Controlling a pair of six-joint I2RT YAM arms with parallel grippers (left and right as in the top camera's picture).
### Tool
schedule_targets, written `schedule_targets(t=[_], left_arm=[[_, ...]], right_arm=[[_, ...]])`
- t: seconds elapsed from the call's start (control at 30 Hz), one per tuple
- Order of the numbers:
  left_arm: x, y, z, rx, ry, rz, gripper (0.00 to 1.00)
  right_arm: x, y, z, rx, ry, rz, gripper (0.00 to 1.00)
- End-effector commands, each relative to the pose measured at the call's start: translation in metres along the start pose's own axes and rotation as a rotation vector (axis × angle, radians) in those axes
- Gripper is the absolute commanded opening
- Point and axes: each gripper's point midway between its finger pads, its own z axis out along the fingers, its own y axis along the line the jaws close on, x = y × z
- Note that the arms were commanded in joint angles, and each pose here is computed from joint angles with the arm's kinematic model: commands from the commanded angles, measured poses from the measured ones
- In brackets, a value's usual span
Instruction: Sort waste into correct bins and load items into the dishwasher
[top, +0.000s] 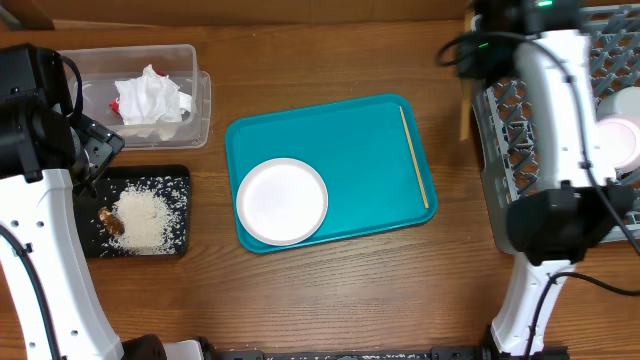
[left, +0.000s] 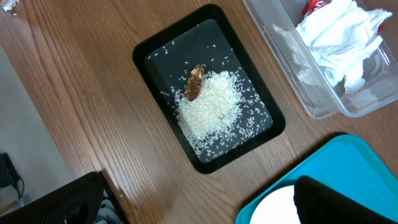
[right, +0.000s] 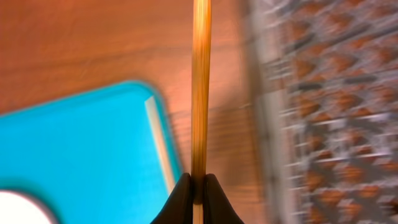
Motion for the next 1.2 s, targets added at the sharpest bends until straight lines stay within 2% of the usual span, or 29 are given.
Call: schedule_targets(t=[0.0, 0.33, 0.77, 1.07, 1.1, 1.13, 1.17], left_arm=[[-0.001, 0.002, 0.001, -0.012, -0.007, -0.023, 1.0], [-0.001, 0.002, 0.001, -0.012, -0.007, -0.023, 1.0], [-0.001, 0.002, 0.001, -0.012, -0.007, -0.023, 1.0], [-0.001, 0.002, 0.001, -0.012, -0.007, -0.023, 1.0], [-0.001, 0.002, 0.001, -0.012, -0.007, -0.023, 1.0], [-0.001, 0.002, 0.001, -0.012, -0.007, -0.023, 1.0], [-0.001, 0.002, 0.001, -0.012, -0.007, -0.023, 1.0]], right_arm=[[-0.01, -0.033, -0.014, -0.007, -0.039, -0.019, 0.04], [-0.018, -0.094, 0.001, -0.075, -0.077, 0.013, 0.04], [-0.018, -0.101, 0.031, -0.123, -0.094, -0.04, 0.04], [-0.002, -0.104, 0.057, -0.12, -0.044, -0.043, 0.11], [-0.002, -0.102, 0.057, -0.13, -0.045, -0.044, 0.21], [-0.002, -0.1, 0.057, -0.141, -0.045, -0.043, 0.4], [-0.002, -0.099, 0.057, -0.149, -0.045, -0.041, 0.53]])
